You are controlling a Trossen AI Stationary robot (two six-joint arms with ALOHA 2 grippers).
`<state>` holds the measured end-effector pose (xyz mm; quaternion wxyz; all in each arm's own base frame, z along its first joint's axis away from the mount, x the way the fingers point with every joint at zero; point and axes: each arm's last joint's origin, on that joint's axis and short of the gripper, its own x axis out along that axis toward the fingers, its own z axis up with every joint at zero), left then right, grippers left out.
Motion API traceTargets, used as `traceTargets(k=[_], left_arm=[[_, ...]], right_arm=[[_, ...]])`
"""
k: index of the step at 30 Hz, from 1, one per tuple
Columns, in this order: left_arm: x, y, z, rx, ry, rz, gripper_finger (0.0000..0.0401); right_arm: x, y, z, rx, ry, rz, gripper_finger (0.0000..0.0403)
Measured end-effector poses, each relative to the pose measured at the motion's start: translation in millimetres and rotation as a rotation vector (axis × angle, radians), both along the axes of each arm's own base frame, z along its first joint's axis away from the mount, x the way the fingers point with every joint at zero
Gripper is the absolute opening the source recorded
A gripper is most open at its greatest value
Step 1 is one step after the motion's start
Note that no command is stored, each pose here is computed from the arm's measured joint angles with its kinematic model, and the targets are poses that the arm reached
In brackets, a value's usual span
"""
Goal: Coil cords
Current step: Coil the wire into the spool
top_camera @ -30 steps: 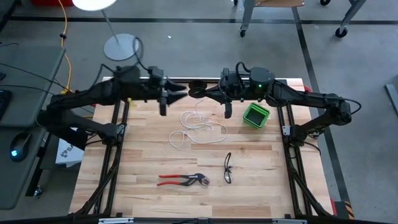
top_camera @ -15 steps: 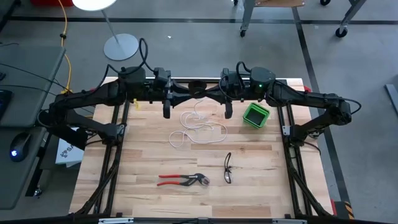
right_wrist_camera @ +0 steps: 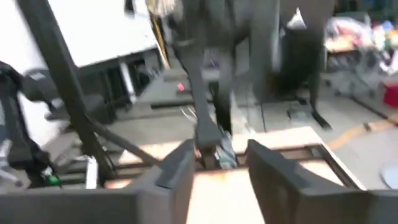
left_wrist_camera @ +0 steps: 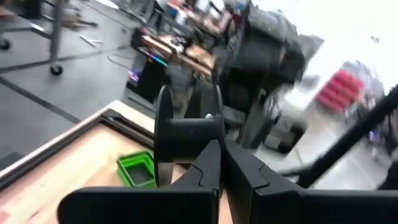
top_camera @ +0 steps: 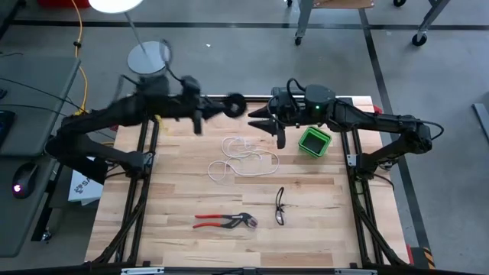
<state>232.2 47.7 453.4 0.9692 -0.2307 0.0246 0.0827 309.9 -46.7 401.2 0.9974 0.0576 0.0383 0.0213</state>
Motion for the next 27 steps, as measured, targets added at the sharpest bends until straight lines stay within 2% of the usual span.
traceTargets(k=[3, 6, 9, 12, 16, 19, 22, 25, 27], left_arm=[[-24, 6, 19, -0.128, -0.052, 0.06, 0.0001], [-35, 12, 32, -0.364, -0.153, 0.112, 0.0001], [-38, 13, 37, -0.57, -0.199, 0.108, 0.0001], [-38, 9, 38, -0.695, -0.211, 0.086, 0.0001], [-36, 3, 38, -0.754, -0.234, 0.115, 0.0001], [-36, 0, 38, -0.772, -0.239, 0.134, 0.0001], [-34, -1, 37, -0.786, -0.238, 0.14, 0.0], [-34, -2, 37, -0.798, -0.239, 0.14, 0.0], [-34, -2, 37, -0.811, -0.243, 0.141, 0.0]], right_arm=[[0, 0, -10, -0.023, 0.097, -0.027, 0.0181], [12, 3, -23, -0.065, 0.143, -0.057, 0.0196], [34, 6, -28, -0.087, 0.047, -0.09, 0.0198], [52, 7, -28, -0.075, -0.114, -0.138, 0.0198], [68, 9, -35, -0.06, -0.207, -0.208, 0.0198], [74, 11, -37, -0.012, -0.269, -0.202, 0.0196], [77, 13, -40, 0.014, -0.268, -0.192, 0.0189], [78, 16, -41, 0.006, -0.265, -0.221, 0.017], [78, 17, -41, -0.031, -0.266, -0.223, 0.0139]])
